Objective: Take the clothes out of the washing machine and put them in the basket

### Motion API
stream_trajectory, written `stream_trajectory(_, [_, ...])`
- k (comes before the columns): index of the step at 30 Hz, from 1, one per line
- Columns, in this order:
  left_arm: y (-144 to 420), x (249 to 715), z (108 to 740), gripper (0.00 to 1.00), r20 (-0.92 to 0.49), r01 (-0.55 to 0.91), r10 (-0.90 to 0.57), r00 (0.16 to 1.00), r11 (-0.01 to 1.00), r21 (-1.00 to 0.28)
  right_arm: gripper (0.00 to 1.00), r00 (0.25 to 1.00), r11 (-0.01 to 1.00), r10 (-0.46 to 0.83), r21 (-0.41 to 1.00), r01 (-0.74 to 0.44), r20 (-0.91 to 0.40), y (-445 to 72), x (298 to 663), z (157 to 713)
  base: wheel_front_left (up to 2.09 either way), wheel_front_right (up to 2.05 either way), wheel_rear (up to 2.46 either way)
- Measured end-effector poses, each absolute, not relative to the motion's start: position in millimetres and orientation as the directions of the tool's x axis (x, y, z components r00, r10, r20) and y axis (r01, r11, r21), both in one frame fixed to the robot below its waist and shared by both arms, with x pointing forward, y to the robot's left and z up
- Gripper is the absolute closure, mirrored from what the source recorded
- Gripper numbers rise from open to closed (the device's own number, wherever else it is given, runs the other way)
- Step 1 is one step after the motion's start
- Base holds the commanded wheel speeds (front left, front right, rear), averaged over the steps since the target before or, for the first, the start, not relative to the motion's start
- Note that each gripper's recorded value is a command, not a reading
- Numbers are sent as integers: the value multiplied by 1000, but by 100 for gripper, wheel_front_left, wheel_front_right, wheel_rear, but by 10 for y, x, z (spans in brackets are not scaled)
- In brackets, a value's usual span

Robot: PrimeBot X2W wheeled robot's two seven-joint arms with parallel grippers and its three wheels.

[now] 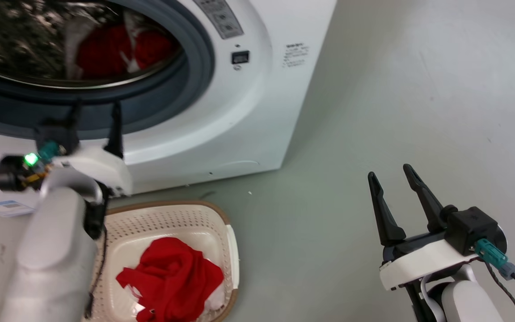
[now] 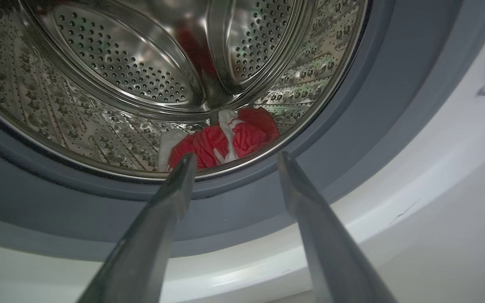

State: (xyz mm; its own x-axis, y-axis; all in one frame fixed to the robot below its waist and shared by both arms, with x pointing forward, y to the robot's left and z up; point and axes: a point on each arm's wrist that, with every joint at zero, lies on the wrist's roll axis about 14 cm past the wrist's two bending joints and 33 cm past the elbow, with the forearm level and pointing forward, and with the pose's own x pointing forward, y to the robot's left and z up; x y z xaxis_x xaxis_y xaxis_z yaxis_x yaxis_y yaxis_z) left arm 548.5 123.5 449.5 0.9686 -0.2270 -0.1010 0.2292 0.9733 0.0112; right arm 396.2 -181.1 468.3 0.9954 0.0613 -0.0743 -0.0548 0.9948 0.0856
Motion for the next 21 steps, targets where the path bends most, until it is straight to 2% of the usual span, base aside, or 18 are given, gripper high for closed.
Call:
stream_trajectory(10, [1204,6335,4165,0,-205,268,-249,947,961,71,0,987,993,-15,111,33,-163,-2049,3957,4288,0,0,0])
stream_trajectory(21, [1098,7033,3665,0,-372,312,-250,894,943,114,0,961,984,-89,124,125,-262,-2264,3849,3963,0,0,0])
